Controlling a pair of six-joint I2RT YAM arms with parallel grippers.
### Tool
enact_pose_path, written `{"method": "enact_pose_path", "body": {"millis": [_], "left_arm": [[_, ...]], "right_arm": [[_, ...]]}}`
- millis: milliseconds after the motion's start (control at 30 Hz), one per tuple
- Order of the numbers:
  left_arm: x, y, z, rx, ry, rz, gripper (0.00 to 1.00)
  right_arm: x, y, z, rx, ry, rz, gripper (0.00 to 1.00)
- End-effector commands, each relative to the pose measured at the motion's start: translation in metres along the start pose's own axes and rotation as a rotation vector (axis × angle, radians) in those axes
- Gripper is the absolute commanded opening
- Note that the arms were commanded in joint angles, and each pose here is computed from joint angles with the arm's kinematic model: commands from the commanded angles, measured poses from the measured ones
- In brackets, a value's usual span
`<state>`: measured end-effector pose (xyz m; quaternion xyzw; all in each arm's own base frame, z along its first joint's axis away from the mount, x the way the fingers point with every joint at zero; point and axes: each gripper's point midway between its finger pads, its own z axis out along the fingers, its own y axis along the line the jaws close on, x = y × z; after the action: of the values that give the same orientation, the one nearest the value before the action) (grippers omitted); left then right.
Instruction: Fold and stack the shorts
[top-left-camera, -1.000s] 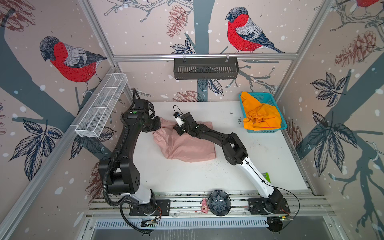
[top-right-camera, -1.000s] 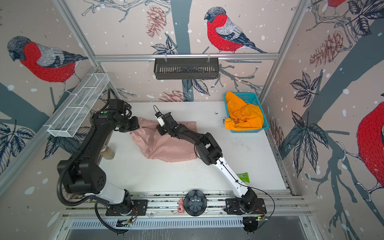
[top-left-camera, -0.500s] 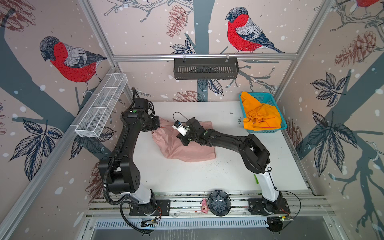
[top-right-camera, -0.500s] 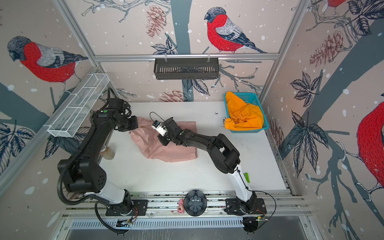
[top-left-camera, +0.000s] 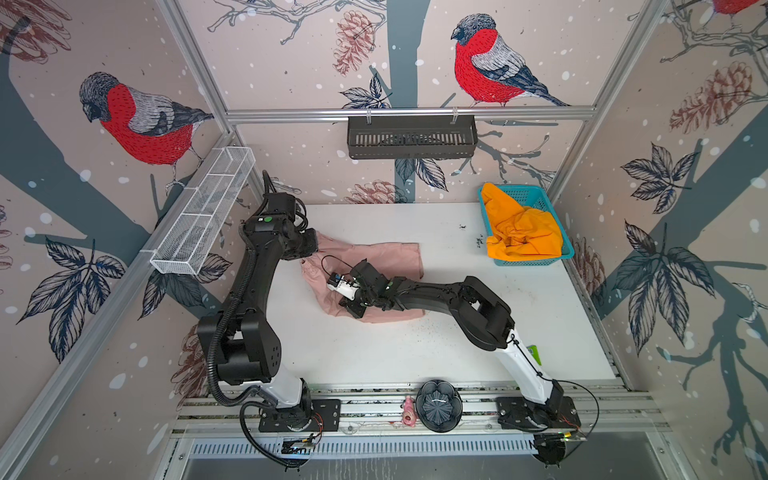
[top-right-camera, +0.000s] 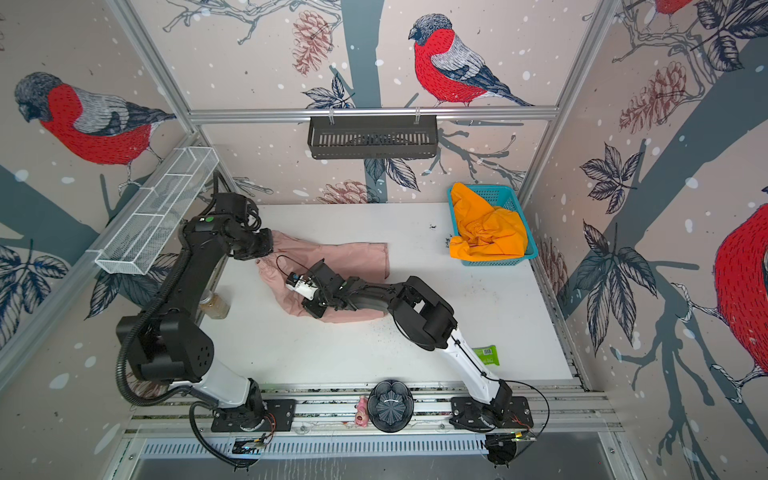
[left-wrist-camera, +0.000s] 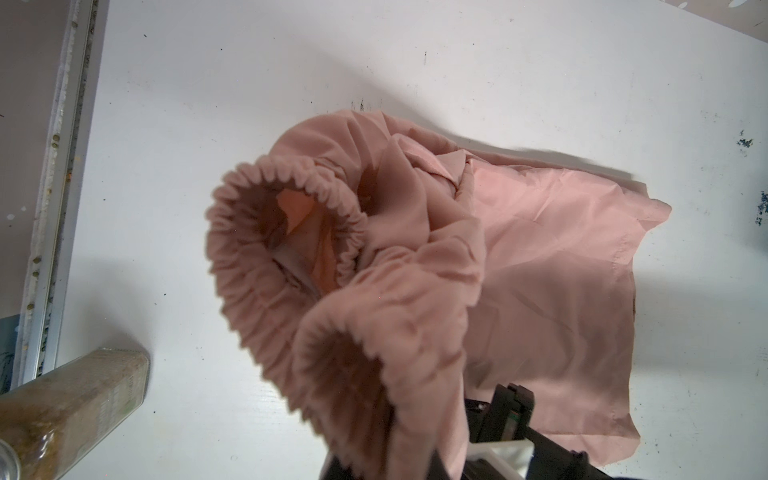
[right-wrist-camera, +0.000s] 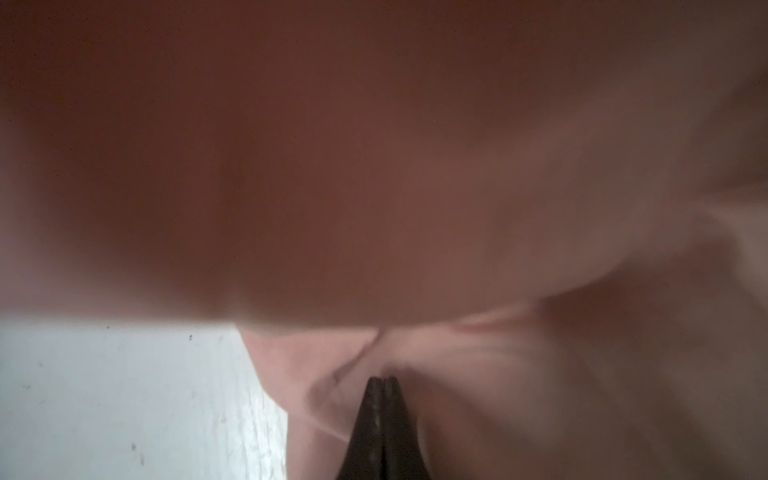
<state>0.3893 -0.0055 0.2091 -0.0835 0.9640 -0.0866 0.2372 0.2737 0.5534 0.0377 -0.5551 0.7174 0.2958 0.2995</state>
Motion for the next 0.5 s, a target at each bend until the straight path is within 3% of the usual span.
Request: {"method": "enact_pose_path", "body": {"millis": [0,133,233,300,400,467], "left_arm": [[0.003,0.008,0.003,-0.036,0.02,-0.005,0.0],[0.002,0.01,0.005,-0.042,0.025,-0.007,0.0],[-0.002,0.012,0.004,-0.058,0.024,-0.009,0.0],[-0.005,0.011,0.004,-0.059,0.026,-0.007,0.0],[-0.009,0.006,0.004,-0.065,0.052,0.006,0.0],[-0.012,0.0,0.003,-0.083,0.053,0.023,0.0]], "right_arm": [[-0.006,0.014,0.01,-0.061,-0.022,0.011,0.02],[-0.003,0.017,0.026,-0.07,-0.02,0.036,0.03],[-0.012,0.017,0.026,-0.079,-0.037,0.055,0.22],[-0.027,0.016,0.009,-0.068,-0.085,0.064,0.29],[-0.045,0.003,-0.044,-0.009,-0.184,0.112,0.44],[-0.027,-0.009,-0.081,0.039,-0.188,0.162,0.48]]}}
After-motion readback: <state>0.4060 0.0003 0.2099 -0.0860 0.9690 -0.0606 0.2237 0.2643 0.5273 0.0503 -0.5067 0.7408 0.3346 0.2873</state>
